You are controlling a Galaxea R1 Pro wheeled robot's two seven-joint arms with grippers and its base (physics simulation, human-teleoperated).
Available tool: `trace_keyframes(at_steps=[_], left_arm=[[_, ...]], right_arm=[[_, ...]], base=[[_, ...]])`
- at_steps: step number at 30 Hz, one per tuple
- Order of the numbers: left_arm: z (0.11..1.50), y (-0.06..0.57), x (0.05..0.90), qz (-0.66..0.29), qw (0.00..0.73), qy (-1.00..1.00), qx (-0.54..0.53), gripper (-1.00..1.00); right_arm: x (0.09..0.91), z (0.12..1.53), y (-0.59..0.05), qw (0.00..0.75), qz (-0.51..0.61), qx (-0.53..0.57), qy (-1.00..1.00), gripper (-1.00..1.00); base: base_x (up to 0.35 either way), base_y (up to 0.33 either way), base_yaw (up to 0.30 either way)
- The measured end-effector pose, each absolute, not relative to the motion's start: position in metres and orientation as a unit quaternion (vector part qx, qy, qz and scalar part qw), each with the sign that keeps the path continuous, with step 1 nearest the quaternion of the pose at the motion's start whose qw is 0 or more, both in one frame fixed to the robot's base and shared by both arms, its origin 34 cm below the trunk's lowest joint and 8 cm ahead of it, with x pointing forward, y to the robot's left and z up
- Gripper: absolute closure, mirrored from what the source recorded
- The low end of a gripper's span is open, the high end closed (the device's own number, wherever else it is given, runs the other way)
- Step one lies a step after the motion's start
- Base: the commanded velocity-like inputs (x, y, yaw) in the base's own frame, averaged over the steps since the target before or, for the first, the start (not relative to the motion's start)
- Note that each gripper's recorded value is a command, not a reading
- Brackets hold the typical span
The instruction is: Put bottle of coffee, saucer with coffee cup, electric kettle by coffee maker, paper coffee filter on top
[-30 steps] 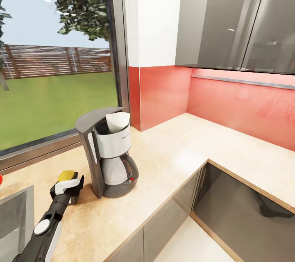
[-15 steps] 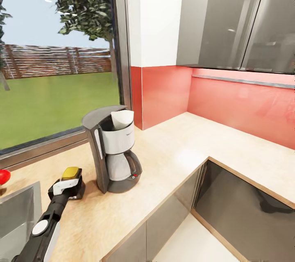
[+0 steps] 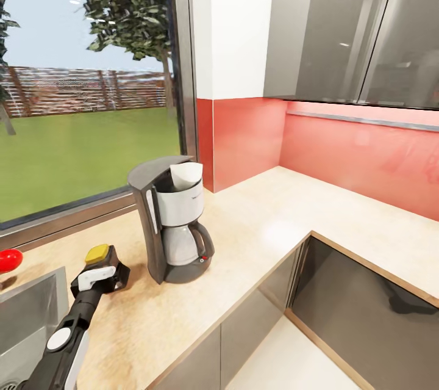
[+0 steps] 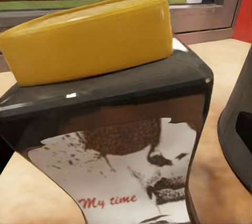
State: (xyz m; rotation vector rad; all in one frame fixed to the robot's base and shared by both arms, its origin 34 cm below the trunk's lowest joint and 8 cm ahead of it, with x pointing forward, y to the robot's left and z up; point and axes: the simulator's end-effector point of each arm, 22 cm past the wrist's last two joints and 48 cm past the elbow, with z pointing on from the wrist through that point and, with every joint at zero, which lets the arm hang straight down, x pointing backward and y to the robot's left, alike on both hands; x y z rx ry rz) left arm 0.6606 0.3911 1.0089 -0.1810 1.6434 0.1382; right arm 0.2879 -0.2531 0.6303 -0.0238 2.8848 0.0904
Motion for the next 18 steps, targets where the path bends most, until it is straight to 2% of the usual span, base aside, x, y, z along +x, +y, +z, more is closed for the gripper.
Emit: trace_keyframes(at_steps=[18], left_arm=[[1.0094,0.3894,0.661,0.06,0.676,0.73,-0.08,-1.0]], right_arm=[[0.2879,0.6303,-0.2531,0.127,0.031,-0.008,0.991,-1.0]], base=[[0.0,0.0,0.0]])
